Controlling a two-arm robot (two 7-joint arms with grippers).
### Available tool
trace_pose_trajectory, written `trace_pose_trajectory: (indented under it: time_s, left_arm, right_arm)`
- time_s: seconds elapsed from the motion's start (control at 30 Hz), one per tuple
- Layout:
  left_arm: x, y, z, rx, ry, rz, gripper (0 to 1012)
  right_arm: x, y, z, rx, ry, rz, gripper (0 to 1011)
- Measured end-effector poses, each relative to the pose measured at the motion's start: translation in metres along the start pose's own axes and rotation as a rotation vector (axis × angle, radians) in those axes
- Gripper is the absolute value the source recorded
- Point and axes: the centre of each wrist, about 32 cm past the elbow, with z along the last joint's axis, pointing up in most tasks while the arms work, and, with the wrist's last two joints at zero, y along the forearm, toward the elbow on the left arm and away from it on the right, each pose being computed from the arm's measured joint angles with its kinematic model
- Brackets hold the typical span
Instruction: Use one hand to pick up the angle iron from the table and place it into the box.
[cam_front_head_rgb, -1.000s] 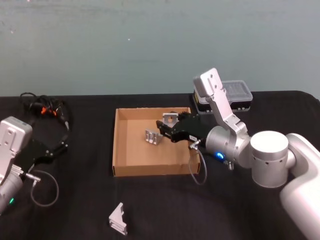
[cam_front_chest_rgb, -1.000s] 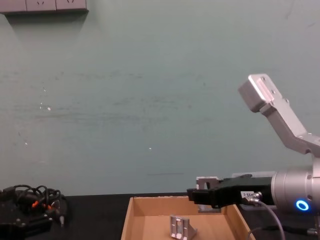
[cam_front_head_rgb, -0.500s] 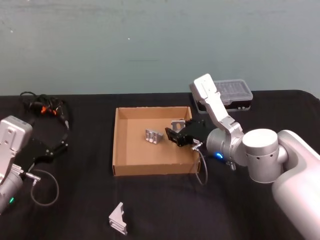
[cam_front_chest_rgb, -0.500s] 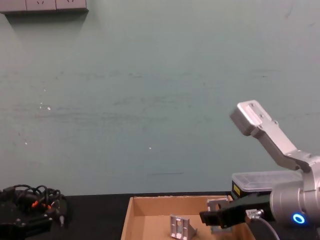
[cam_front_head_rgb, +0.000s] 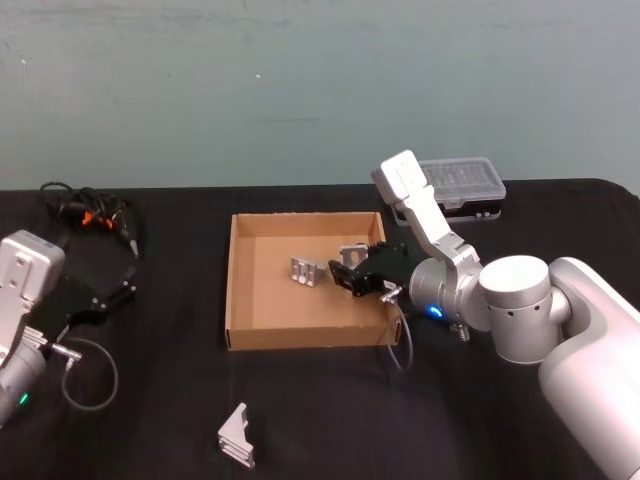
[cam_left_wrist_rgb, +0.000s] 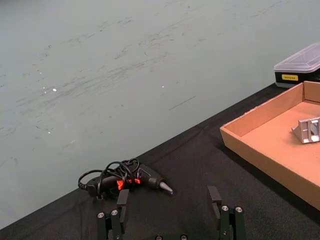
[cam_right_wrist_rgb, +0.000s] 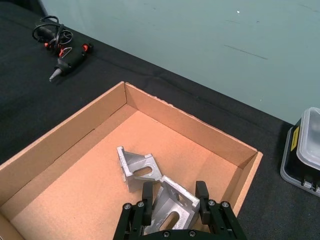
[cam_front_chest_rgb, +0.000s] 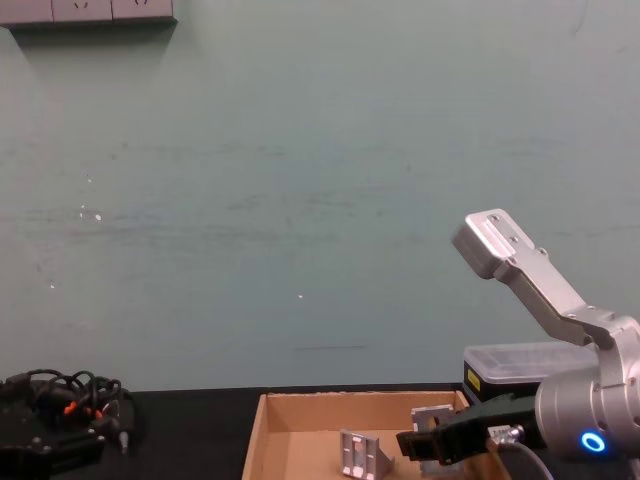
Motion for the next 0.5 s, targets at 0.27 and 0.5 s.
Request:
trace_pose_trajectory:
  time_s: [0.27, 0.5]
  left_arm:
    - [0.0000, 0.0000, 0.0000, 0.000, 0.000, 0.000, 1000]
    - [0.0000, 0.0000, 0.0000, 0.000, 0.000, 0.000, 1000]
  right_arm:
    - [0.0002, 0.0000, 0.0000, 0.000, 0.000, 0.000, 712]
    - [0.0002, 0.0000, 0.0000, 0.000, 0.000, 0.000, 908]
